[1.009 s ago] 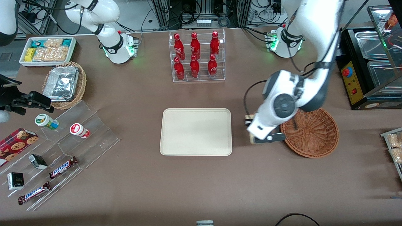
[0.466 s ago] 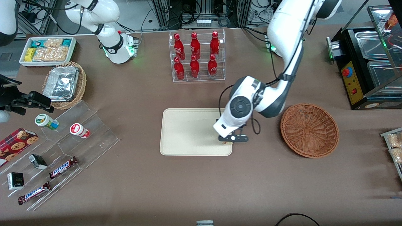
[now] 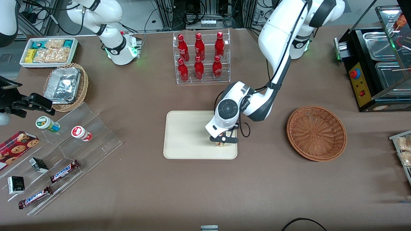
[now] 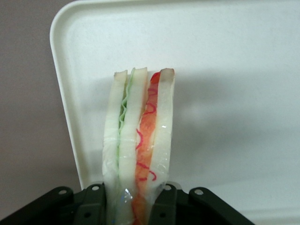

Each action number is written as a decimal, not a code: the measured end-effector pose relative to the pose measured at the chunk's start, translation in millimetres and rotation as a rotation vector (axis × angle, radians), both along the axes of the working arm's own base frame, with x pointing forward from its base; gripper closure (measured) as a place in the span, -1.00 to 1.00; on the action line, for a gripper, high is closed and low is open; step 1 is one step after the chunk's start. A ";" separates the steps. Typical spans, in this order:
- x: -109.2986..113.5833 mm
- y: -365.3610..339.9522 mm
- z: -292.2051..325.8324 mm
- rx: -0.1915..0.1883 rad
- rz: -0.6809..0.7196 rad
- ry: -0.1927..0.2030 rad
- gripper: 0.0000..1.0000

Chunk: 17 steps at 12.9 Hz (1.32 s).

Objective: Place sandwich from basket to tray
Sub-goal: 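Lower the sandwich onto the tray and open the left gripper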

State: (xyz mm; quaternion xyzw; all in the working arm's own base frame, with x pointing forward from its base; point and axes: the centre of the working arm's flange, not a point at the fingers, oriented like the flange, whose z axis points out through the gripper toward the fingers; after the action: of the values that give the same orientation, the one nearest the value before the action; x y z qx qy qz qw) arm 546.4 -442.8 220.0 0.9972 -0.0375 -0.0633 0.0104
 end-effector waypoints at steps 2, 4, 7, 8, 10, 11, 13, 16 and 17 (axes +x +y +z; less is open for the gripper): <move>3.1 1.6 -5.5 -0.013 0.029 0.008 0.40; 4.7 0.9 -4.2 -0.035 0.072 0.015 0.40; 8.3 0.8 -1.4 -0.046 0.080 0.000 0.37; 8.1 0.5 -1.4 -0.046 0.080 0.000 0.36; 7.5 -0.2 -1.6 -0.045 0.078 0.000 0.34; 7.5 0.0 -1.9 -0.040 0.072 -0.005 0.34; 8.0 0.9 -3.0 -0.020 0.052 -0.019 0.33; 7.7 1.2 -5.2 -0.017 0.050 -0.018 0.29; 7.7 1.2 -5.4 -0.017 0.051 -0.018 0.26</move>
State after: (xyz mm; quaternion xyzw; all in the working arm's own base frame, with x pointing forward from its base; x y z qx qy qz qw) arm 554.0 -441.6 214.6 0.9983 -0.0127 -0.0539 0.0200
